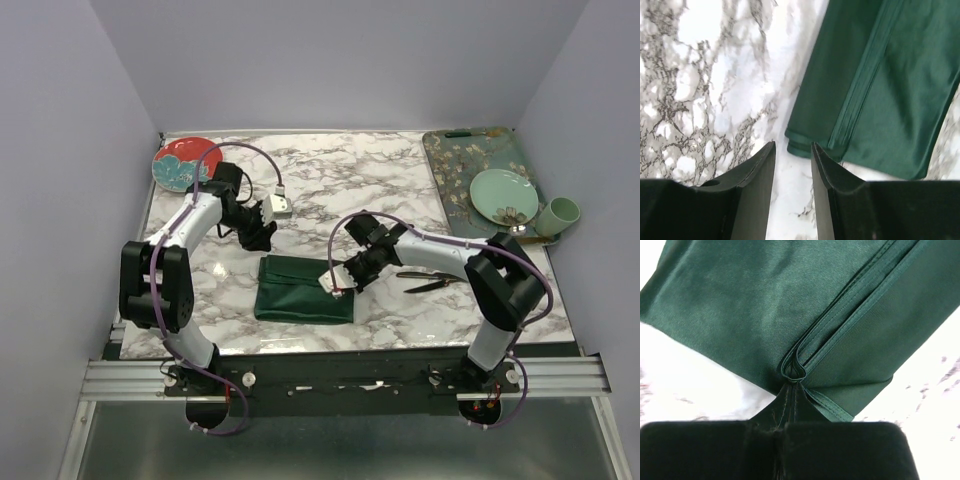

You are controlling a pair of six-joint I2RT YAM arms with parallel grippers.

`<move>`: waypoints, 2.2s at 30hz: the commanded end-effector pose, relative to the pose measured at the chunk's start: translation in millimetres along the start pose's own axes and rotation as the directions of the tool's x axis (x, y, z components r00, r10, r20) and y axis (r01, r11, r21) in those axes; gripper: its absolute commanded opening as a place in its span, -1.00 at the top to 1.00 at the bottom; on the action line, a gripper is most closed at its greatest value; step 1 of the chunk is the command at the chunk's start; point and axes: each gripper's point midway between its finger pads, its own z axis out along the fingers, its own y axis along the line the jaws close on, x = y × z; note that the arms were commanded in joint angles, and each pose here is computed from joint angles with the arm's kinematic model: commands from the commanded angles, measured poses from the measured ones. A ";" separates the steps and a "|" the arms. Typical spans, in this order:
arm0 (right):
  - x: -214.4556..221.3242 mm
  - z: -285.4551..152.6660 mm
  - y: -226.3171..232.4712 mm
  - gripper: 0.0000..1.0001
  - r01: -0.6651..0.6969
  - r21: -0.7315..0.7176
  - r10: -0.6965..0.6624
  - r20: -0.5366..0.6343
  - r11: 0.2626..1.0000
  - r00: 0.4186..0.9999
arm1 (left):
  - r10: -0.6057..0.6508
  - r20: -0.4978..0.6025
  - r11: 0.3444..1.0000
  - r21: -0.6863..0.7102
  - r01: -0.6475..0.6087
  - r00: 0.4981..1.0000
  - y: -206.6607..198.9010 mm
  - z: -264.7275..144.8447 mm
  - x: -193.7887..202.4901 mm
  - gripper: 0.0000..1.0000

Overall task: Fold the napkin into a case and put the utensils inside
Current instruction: Fold the lower triangle-folded napkin at the center of the board, then smooth out the 2/3-rectangle-folded napkin at the center of the board.

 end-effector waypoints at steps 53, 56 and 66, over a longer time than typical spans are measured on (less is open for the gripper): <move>-43.4 -94.4 -33.3 -0.13 -0.585 0.109 0.558 0.205 0.804 0.804 | -0.967 0.085 0.243 0.032 0.970 0.239 -21.3 98.9 38.9 0.38; -47.2 -111.3 -67.7 0.12 -0.799 0.038 0.760 0.286 0.600 0.584 | -0.966 0.085 0.249 0.031 0.968 0.246 -21.9 98.1 38.3 0.38; -17.8 -75.1 -77.7 0.34 -0.981 -0.146 0.977 0.190 0.129 0.100 | -0.953 0.106 0.288 0.018 0.958 0.284 -18.8 93.5 36.5 0.37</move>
